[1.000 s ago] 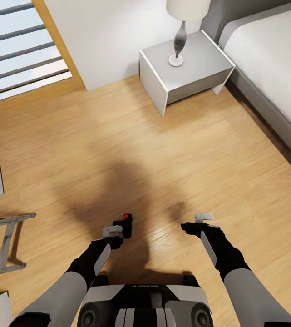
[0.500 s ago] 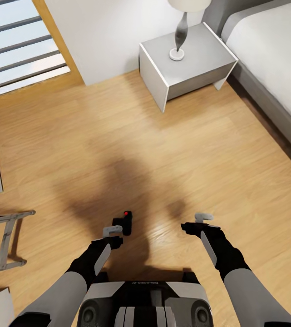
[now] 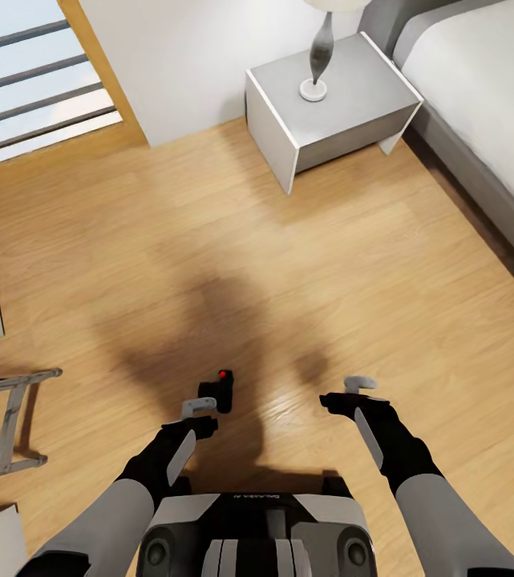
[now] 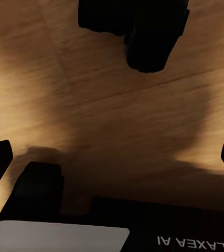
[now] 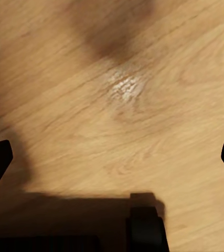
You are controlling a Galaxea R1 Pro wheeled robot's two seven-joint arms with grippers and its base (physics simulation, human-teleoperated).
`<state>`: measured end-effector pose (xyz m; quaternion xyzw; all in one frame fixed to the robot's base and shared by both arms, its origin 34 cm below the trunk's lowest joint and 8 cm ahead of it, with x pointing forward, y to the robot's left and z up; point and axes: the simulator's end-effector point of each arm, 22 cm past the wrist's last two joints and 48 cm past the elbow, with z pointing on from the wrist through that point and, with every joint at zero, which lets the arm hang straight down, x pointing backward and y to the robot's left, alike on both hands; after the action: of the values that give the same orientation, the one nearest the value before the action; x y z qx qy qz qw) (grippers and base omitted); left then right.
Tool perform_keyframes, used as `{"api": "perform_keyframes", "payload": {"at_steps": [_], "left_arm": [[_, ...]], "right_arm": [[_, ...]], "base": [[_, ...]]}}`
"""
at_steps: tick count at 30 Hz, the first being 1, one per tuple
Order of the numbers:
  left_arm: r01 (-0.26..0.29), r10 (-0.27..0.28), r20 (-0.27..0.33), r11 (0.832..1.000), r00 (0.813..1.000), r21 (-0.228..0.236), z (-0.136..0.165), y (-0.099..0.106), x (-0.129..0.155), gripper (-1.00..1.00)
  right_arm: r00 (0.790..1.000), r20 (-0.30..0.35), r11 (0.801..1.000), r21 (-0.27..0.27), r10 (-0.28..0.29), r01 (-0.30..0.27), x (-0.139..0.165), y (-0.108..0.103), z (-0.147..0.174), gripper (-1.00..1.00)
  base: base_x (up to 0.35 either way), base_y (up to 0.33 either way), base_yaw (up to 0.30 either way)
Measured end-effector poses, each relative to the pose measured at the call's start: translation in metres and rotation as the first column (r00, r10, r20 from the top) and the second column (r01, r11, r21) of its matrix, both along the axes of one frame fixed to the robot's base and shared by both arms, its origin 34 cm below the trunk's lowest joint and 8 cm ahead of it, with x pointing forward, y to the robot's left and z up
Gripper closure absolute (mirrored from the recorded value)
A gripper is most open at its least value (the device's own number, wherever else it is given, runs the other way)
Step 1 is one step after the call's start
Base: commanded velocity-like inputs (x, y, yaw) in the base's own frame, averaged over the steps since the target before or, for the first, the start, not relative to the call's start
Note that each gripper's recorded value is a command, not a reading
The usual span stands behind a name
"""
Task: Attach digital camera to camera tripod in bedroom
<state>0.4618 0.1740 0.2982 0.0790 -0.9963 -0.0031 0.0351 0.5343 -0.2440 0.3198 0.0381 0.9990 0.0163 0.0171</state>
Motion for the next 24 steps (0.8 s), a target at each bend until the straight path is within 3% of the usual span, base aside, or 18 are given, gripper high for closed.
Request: {"api": "perform_keyframes", "payload": {"at_steps": [13,24], "left_arm": [[-0.012,0.012,0.002,1.000,1.000,-0.022,0.002,-0.017,0.002,-1.00],[-0.013,0.013,0.004,1.000,1.000,-0.021,0.002,-0.018,0.003,-1.00]], "right_arm": [[1.000,-0.019,1.000,0.002,0.001,0.000,-0.010,0.001,-0.004,-1.00],[0.999,-0.032,1.000,0.004,0.001,0.000,-0.016,0.001,-0.006,-1.00]], "base": [[0.000,0.000,0.000],[0.000,0.000,0.000]]}}
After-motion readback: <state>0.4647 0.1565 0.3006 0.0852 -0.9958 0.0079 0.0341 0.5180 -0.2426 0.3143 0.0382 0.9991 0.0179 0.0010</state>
